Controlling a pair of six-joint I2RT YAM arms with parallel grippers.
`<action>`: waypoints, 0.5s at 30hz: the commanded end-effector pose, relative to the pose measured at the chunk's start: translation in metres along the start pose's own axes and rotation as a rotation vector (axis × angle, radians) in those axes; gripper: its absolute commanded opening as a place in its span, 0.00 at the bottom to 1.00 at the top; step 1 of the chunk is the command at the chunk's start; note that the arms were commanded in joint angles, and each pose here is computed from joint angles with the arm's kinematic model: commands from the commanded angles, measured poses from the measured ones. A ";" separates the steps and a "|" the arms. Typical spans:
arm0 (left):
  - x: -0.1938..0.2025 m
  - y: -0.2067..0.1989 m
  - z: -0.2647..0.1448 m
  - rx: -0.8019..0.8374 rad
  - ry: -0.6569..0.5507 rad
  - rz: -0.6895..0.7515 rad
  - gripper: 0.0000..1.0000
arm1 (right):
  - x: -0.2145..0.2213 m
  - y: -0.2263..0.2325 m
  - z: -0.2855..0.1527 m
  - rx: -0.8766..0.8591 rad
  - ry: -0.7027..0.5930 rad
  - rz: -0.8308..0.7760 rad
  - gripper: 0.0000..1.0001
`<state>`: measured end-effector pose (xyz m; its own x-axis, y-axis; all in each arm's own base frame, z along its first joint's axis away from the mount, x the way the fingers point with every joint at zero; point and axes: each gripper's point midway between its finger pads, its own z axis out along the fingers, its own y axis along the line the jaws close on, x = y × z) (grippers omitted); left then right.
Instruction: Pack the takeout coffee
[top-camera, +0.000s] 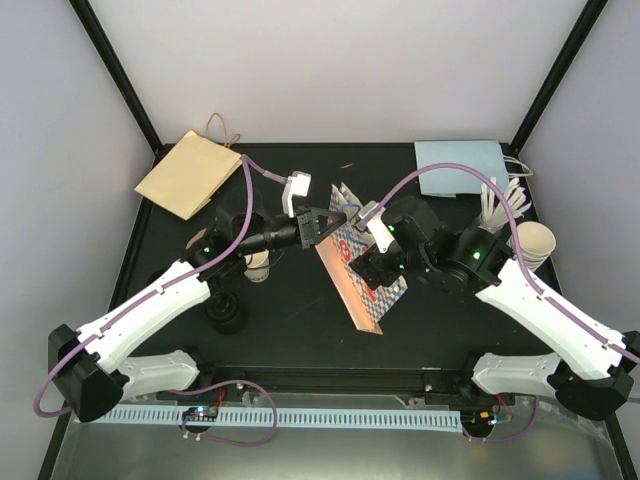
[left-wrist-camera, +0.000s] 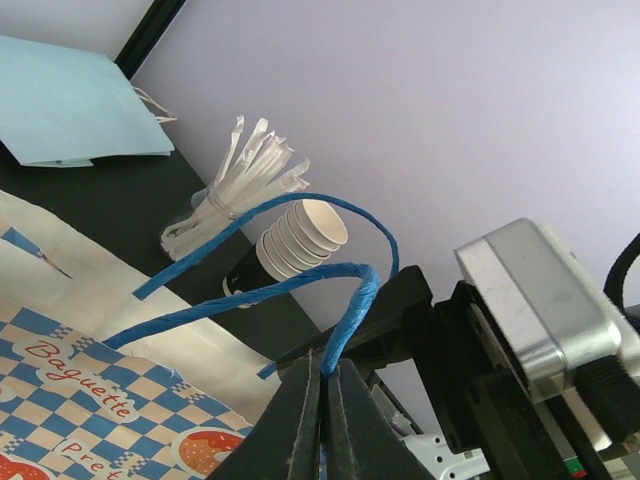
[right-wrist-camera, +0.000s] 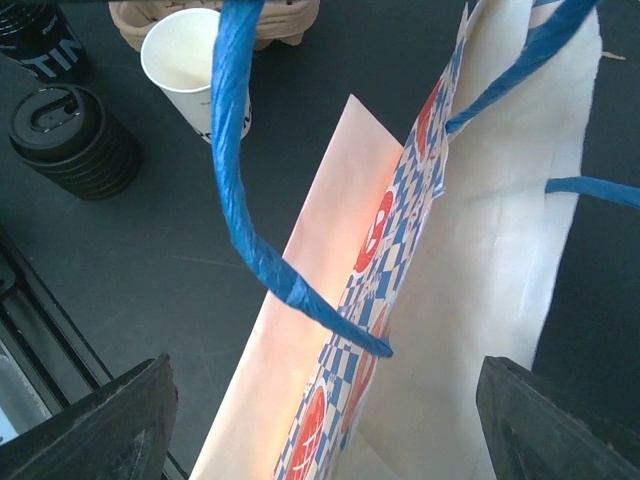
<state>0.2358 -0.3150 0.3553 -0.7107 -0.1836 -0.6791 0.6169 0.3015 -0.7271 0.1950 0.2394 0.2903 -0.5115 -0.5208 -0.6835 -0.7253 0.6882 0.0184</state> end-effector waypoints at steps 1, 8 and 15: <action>-0.022 -0.029 -0.008 0.071 -0.049 0.035 0.02 | -0.003 0.002 0.010 0.000 -0.003 0.011 0.84; -0.025 -0.031 -0.008 0.074 -0.056 0.037 0.01 | -0.004 0.002 0.019 0.007 0.004 0.016 0.81; -0.026 -0.034 -0.008 0.085 -0.060 0.035 0.02 | -0.005 0.001 0.022 0.013 -0.003 0.027 0.80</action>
<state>0.2358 -0.3150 0.3643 -0.7046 -0.1959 -0.6821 0.6231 0.2893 -0.7267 0.2045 0.2505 0.2766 -0.5327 -0.5187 -0.6687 -0.7132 0.7005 0.0248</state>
